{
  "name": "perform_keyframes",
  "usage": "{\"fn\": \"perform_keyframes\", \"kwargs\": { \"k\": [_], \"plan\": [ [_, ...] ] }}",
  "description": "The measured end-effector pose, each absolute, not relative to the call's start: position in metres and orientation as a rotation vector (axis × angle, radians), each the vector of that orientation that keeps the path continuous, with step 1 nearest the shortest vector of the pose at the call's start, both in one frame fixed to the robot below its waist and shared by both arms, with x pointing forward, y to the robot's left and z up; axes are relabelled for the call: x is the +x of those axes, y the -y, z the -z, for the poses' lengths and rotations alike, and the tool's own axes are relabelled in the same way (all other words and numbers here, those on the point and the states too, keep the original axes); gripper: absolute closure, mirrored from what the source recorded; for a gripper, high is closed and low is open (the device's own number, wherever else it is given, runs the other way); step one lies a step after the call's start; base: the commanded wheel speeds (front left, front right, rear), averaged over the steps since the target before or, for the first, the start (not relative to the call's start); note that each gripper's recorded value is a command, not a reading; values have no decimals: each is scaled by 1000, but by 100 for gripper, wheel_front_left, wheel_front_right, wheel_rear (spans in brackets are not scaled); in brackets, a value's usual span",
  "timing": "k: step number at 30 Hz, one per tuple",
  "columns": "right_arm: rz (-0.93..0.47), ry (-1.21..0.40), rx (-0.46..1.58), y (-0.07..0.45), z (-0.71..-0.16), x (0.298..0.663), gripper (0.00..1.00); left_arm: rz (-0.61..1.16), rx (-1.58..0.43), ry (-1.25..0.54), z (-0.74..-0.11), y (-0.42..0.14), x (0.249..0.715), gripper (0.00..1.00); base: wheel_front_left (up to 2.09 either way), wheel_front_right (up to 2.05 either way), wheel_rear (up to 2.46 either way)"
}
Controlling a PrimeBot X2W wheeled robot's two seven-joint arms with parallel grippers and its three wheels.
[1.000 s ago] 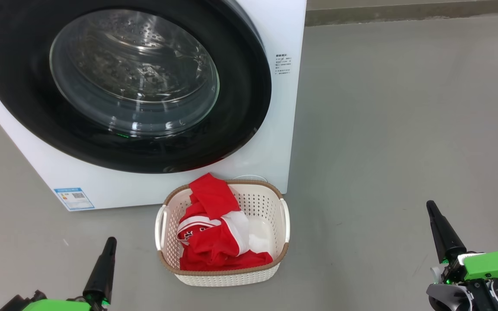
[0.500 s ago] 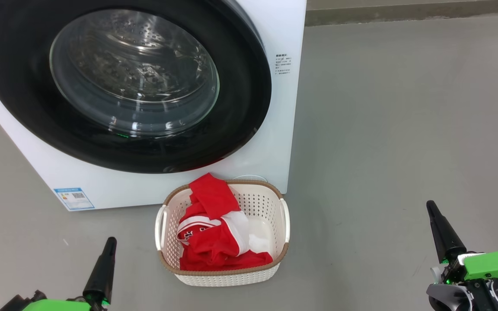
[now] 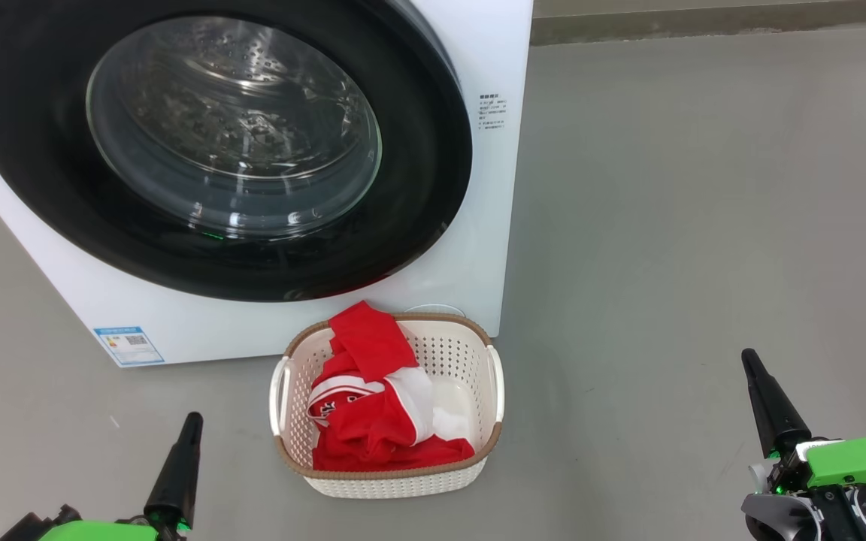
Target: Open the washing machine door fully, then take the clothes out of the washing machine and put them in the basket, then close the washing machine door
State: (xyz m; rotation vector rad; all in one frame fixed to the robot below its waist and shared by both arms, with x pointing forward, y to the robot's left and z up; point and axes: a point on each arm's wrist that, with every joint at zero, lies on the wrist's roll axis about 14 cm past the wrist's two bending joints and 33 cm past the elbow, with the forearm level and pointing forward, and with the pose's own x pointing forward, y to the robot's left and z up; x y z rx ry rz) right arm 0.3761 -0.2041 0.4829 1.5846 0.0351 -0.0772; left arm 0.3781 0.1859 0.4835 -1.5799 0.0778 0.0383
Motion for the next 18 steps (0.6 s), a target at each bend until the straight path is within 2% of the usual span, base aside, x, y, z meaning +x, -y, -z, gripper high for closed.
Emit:
{"fn": "perform_keyframes", "kwargs": {
  "k": [18],
  "plan": [
    [77, -35, 1585, 204, -483, 376, 100, -38, -1580, -78, -484, -186, 378, 100, 0, 0, 0]
  ]
}}
